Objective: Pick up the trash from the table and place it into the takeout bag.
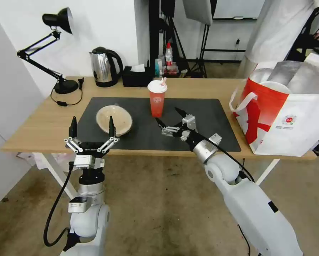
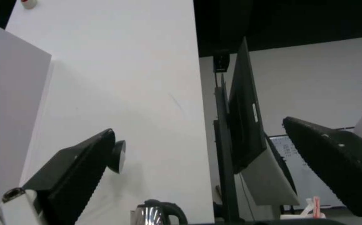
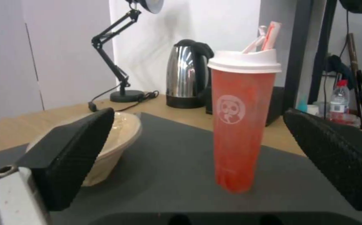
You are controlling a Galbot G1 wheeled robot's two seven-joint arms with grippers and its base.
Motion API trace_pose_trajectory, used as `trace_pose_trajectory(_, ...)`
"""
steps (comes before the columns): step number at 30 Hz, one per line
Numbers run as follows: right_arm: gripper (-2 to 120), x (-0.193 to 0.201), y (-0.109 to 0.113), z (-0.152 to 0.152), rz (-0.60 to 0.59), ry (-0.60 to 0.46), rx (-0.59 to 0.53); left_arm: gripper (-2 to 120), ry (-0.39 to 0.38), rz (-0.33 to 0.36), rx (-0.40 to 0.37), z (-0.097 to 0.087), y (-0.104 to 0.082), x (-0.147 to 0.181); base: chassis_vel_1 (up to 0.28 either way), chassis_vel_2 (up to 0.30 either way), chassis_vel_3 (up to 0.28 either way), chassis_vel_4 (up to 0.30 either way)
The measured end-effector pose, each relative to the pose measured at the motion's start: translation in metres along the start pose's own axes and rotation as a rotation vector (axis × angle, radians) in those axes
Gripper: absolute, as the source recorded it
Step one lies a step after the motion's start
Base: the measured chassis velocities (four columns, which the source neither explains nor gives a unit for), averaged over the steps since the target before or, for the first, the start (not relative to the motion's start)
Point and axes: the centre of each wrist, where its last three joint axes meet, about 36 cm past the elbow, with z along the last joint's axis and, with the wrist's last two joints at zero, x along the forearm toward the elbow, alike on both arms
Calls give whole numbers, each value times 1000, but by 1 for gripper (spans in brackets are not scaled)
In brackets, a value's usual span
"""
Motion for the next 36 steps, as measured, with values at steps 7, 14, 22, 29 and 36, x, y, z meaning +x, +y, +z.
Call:
trace_pose_trajectory(7, 100, -4, -7, 4, 12, 7, 4, 100, 3, 1, 2, 2, -1, 0, 0, 0, 0, 0)
trace_pose_trajectory(14, 100, -5, -10, 6, 17, 12, 5, 100, 4, 1, 2, 2, -1, 1, 0, 0, 0, 0)
trace_pose_trajectory(22, 100, -9, -18, 11, 31, 23, 8, 100, 5, 1, 0, 3, 0, 0, 0, 0, 0, 0)
trace_pose_trajectory(29, 100, -14, -26, 20, 43, 42, 10, 100, 6, 1, 1, 4, 0, 0, 0, 0, 0, 0)
trace_pose_trajectory(36, 100, -24, -27, 24, 39, 47, 10, 100, 6, 1, 1, 4, 0, 0, 0, 0, 0, 0)
